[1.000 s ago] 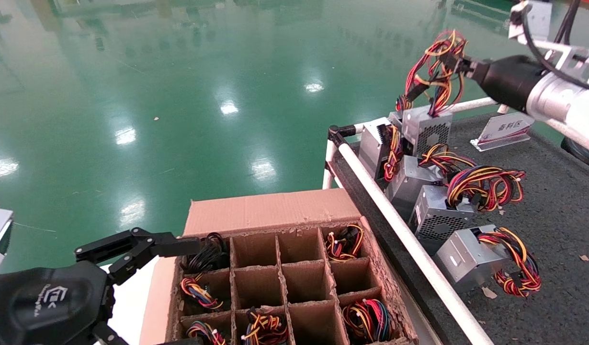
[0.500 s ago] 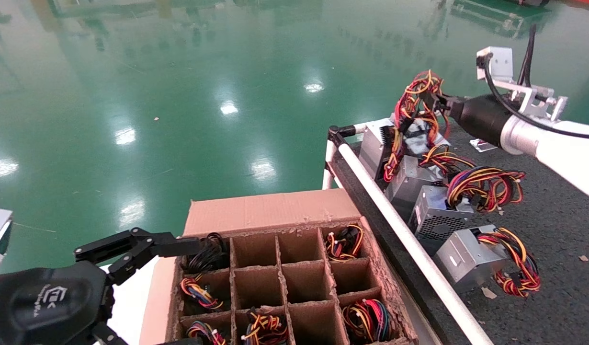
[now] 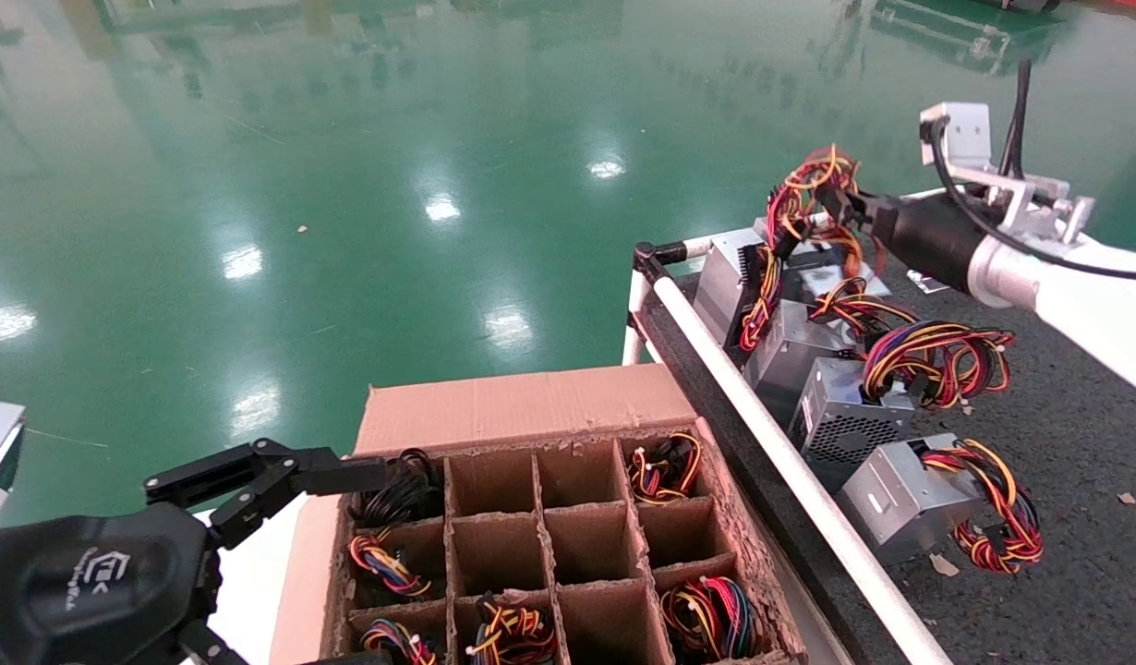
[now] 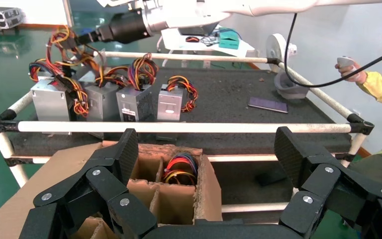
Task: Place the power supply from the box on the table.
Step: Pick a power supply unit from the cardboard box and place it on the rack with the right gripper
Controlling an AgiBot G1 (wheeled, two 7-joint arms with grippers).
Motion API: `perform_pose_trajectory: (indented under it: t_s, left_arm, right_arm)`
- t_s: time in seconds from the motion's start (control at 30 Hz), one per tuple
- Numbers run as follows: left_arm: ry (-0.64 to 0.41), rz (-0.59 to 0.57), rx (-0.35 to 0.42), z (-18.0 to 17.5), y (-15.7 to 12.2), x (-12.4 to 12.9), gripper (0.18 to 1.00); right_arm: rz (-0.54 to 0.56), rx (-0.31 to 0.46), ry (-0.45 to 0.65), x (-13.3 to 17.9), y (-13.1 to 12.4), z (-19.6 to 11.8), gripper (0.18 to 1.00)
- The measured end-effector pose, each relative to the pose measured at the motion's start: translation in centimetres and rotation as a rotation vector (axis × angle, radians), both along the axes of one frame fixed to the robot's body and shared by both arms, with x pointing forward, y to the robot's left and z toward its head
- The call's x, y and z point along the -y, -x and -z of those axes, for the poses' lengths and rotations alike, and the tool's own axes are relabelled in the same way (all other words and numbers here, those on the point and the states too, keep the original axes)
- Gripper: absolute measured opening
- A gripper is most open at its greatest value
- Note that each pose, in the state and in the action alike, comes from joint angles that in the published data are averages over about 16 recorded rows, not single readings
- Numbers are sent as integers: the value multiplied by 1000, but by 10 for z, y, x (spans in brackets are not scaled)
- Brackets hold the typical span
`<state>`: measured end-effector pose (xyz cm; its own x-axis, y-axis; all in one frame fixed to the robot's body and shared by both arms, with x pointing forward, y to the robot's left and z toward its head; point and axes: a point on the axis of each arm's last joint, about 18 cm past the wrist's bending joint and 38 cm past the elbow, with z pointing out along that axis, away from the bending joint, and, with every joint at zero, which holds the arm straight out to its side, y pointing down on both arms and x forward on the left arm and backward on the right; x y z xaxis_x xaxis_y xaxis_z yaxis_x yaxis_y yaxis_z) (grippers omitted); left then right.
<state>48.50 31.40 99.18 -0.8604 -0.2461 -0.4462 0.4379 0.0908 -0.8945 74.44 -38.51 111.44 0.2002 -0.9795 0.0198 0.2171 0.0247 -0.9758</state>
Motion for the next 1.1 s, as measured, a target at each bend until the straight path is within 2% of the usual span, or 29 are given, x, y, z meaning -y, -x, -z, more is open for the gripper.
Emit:
perform_pose_trajectory:
  t_s: [0.53, 0.73, 1.1]
  left_arm:
    - [0, 0, 0, 0, 0, 0, 1001]
    - [0, 0, 0, 0, 0, 0, 1001]
    - [0, 0, 0, 0, 0, 0, 1001]
  right_arm:
    - [33, -31, 27, 11, -2, 18, 255]
    - [32, -29, 25, 10, -2, 17, 310]
    - [27, -22, 22, 9, -1, 12, 511]
